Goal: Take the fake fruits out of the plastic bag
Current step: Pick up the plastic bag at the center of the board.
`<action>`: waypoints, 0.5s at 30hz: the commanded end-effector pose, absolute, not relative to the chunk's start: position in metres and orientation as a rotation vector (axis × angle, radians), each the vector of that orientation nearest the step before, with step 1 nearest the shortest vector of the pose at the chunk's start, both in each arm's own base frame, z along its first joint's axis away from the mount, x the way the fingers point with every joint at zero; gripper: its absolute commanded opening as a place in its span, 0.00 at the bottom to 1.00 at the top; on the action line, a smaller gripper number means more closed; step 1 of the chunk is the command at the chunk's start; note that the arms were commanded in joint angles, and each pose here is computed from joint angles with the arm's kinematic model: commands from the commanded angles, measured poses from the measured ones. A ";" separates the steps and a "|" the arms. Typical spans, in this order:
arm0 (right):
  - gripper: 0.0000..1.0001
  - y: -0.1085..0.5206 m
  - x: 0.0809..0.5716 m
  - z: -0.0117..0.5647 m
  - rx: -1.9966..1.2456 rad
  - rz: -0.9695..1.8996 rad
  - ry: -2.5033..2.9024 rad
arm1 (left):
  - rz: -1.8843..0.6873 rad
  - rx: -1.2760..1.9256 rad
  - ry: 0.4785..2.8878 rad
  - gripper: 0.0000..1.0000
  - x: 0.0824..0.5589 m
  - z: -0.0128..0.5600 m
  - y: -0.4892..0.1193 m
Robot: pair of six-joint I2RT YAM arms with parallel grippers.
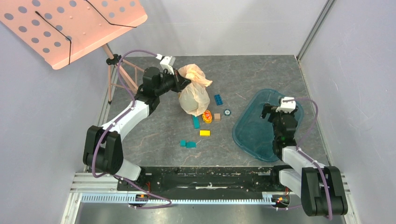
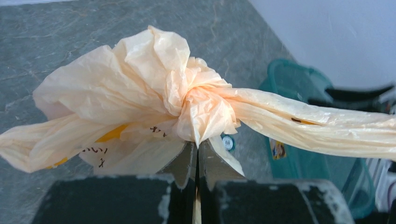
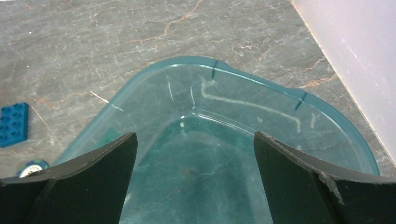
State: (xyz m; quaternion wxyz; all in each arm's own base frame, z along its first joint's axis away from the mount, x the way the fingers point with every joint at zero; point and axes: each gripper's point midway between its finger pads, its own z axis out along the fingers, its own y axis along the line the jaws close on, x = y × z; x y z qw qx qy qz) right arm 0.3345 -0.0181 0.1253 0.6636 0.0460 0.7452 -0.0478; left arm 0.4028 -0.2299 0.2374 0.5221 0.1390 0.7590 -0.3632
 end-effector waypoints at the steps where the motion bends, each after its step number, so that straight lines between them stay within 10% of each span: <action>1: 0.98 -0.015 0.347 0.141 0.177 -0.067 1.803 | -0.862 0.615 1.736 0.02 0.391 0.277 -0.244; 15: 0.95 0.098 0.341 0.218 -0.463 0.427 1.587 | -0.806 1.096 1.745 0.02 0.336 0.275 -0.265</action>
